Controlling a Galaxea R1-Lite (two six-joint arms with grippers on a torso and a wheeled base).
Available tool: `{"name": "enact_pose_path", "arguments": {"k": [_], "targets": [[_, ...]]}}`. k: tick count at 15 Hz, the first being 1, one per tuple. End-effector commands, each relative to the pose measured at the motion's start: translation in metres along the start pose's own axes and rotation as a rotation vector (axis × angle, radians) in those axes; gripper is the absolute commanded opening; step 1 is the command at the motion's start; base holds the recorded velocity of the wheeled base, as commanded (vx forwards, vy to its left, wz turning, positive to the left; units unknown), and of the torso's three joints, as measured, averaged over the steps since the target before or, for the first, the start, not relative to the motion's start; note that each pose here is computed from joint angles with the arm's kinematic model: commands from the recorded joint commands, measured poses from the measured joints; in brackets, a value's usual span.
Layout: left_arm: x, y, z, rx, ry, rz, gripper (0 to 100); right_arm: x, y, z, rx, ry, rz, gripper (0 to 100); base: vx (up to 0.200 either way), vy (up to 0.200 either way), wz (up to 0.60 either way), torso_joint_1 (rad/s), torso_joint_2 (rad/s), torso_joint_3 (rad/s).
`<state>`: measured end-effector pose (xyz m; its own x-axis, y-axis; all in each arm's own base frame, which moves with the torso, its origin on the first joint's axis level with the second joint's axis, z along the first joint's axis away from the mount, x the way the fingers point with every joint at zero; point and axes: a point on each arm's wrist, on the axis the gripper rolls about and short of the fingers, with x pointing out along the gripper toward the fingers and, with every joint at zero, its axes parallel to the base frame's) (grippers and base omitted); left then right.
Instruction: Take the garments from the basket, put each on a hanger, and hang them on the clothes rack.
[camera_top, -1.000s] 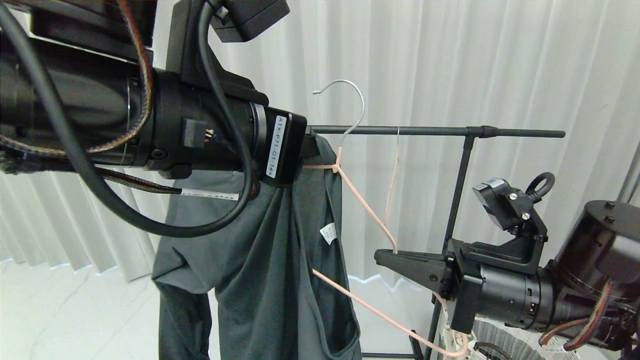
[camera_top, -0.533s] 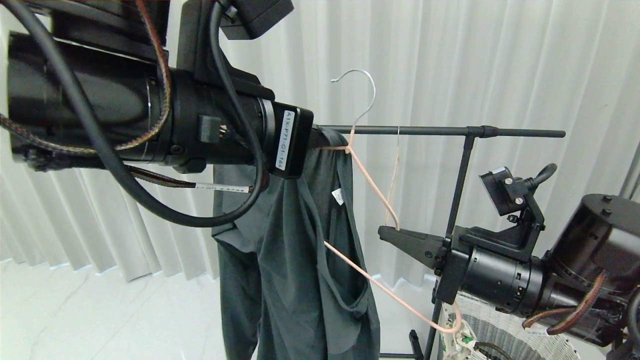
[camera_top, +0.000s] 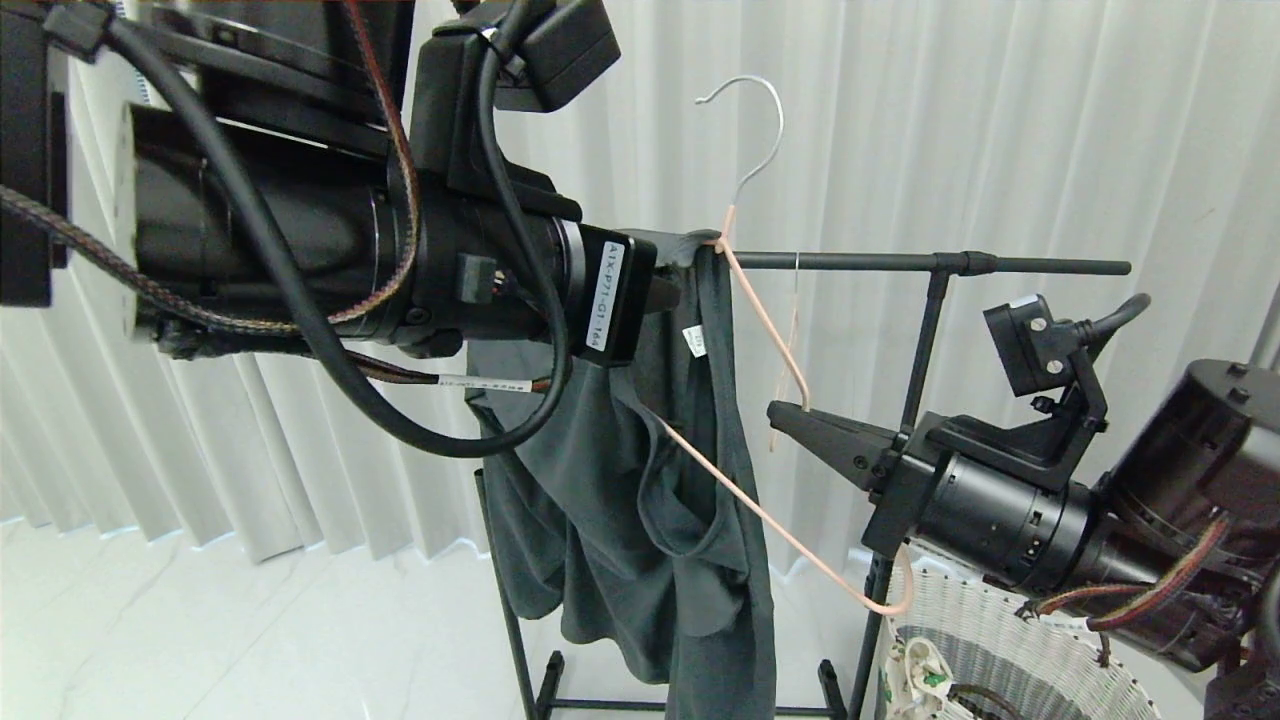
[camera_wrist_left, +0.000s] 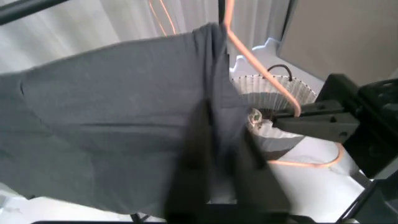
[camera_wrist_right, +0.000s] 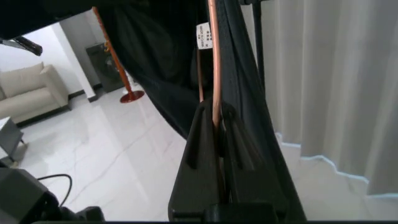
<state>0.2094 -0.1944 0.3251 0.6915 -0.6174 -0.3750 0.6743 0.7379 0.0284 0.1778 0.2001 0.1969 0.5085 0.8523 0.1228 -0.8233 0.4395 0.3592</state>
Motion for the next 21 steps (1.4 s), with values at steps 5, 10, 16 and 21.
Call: {"name": "enact_pose_path", "arguments": {"k": [5, 10, 16, 21], "targets": [[-0.002, 0.0, 0.0, 0.001, -0.004, 0.0, 100, -0.008, 0.007, 0.013, -0.122, -0.051, 0.009, 0, 0.0, 0.0, 0.0, 0.0, 0.0, 0.0], [-0.015, -0.005, -0.007, 0.008, 0.005, -0.017, 100, -0.016, -0.003, 0.022, -0.162, -0.084, -0.046, 0, 0.0, 0.0, 0.0, 0.0, 0.0, 0.0], [-0.059, -0.005, -0.022, 0.027, -0.025, -0.023, 100, -0.024, -0.015, 0.018, -0.233, -0.045, -0.052, 0, 0.0, 0.0, 0.0, 0.0, 0.0, 0.0], [-0.08, 0.02, -0.024, 0.154, -0.072, -0.069, 100, -0.047, -0.012, 0.008, -0.305, 0.018, 0.037, 0, 0.0, 0.0, 0.0, 0.0, 0.0, 0.0]]}}
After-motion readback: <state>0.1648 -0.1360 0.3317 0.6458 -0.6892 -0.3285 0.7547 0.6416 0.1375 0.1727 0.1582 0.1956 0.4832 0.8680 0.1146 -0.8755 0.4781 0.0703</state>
